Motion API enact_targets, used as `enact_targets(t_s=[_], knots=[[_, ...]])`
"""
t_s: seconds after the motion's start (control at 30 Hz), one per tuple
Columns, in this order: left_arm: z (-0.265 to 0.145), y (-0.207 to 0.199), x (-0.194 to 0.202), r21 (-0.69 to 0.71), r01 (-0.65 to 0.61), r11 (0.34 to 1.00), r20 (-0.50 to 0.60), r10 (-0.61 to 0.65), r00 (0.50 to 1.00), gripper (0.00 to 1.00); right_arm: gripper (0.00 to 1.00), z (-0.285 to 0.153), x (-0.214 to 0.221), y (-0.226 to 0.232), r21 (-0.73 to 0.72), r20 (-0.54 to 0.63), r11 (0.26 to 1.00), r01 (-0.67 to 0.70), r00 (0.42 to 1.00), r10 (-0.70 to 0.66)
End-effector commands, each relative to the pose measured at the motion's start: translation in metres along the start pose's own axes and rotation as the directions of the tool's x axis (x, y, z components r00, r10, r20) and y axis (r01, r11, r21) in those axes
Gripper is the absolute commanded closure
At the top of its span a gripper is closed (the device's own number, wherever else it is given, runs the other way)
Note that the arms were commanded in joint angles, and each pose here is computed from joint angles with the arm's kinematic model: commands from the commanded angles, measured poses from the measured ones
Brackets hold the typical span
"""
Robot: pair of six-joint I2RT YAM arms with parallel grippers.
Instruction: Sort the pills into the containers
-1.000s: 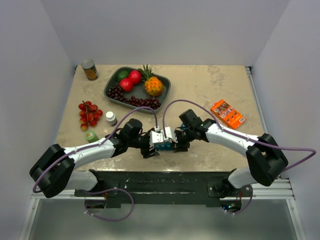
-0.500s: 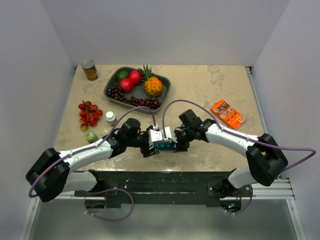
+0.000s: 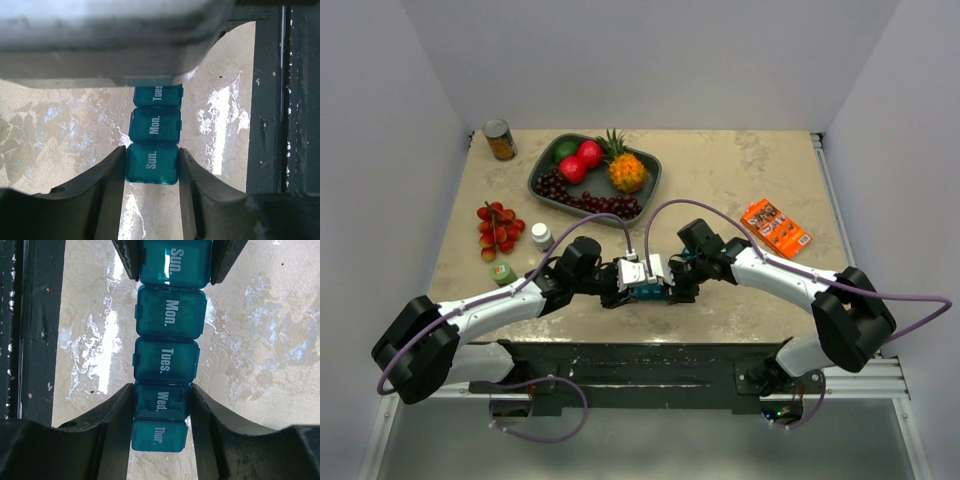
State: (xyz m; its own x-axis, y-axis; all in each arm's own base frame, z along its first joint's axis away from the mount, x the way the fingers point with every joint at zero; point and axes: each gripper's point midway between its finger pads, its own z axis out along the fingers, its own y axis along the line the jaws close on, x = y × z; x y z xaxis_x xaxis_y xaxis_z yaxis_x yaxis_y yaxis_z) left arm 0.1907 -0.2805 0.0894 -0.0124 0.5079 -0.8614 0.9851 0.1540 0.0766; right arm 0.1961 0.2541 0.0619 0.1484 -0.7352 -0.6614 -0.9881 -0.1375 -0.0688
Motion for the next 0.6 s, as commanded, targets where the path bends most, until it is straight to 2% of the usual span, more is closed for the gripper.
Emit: enact_targets(t_s=[0.0,0.33,0.57], knots=[[0.0,0.012,-0.029,-0.024,-0.017,1.0,0.061,0.018,0.998,0.75,0.77,0.001,-0.01,-0.007,0.025,0.018,0.999,0.043,0.999,-0.044],[-0.005,0.023,-0.039,0.053,0.175,0.983,0.089,-0.179,0.98,0.8,0.78,0.0,-0.009,-0.008,0.043,0.01,0.998,0.055,0.998,-0.055],[-0.004,0.018,-0.033,0.111,0.251,0.962,0.065,-0.259,0.964,0.76,0.78,0.001,-0.008,-0.009,0.048,0.004,0.997,0.056,0.998,-0.056]])
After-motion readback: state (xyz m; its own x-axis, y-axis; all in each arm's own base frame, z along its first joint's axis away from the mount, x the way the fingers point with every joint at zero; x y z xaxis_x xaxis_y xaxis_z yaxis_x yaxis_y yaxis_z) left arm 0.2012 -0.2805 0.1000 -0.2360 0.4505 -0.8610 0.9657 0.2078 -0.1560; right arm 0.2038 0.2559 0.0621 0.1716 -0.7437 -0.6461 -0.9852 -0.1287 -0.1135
